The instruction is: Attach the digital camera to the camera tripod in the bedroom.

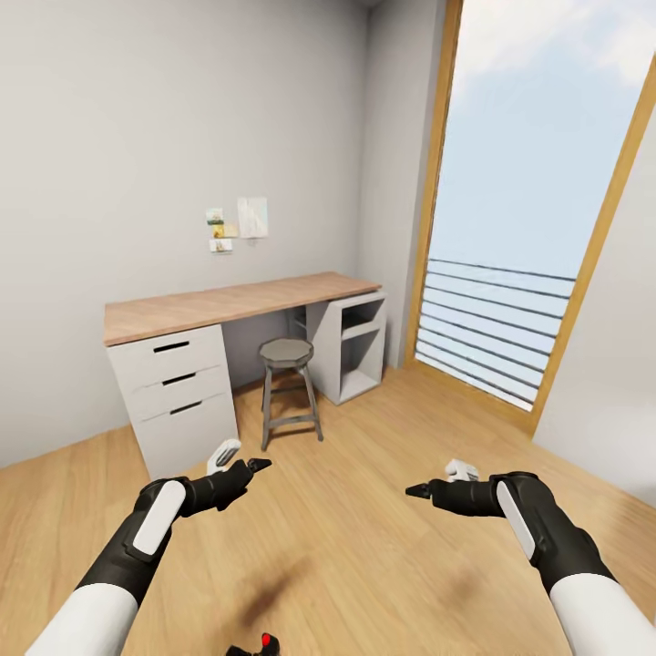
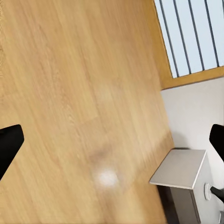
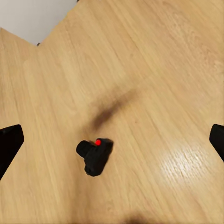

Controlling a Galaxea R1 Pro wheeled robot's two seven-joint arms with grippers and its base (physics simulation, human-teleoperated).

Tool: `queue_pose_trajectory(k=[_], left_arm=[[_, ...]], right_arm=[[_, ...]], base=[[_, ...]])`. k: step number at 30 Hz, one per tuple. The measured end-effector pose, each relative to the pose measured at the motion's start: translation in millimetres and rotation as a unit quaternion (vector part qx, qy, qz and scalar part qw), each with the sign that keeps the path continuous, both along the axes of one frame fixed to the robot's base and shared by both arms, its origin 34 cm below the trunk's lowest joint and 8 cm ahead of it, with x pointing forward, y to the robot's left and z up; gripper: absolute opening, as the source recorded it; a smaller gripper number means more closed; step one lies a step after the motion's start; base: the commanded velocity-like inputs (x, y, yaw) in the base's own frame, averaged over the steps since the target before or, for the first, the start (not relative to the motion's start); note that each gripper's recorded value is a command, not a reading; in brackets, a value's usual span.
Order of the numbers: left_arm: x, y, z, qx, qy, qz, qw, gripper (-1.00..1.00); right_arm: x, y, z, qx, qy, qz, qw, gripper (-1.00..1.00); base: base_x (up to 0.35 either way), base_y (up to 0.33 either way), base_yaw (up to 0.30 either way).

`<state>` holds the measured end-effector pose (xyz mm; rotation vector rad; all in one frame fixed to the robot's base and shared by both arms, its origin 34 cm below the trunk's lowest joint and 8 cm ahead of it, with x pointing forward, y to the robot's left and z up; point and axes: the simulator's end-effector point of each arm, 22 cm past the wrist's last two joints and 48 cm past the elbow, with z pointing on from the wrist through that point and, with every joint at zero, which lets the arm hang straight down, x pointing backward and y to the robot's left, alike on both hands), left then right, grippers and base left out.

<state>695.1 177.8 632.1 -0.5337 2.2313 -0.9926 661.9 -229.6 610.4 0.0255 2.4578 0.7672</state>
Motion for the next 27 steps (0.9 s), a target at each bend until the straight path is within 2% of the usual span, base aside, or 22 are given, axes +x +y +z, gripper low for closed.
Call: queue_pose_trajectory(k=[27], left_arm=[[-12, 3, -61, 0.007, 0.002, 0.006, 1.0000, 1.00]], right_arm=[[-16, 1, -61, 0.001, 0.010, 0.001, 1.0000, 1.00]], base=[[0.000, 0.000, 0.000]])
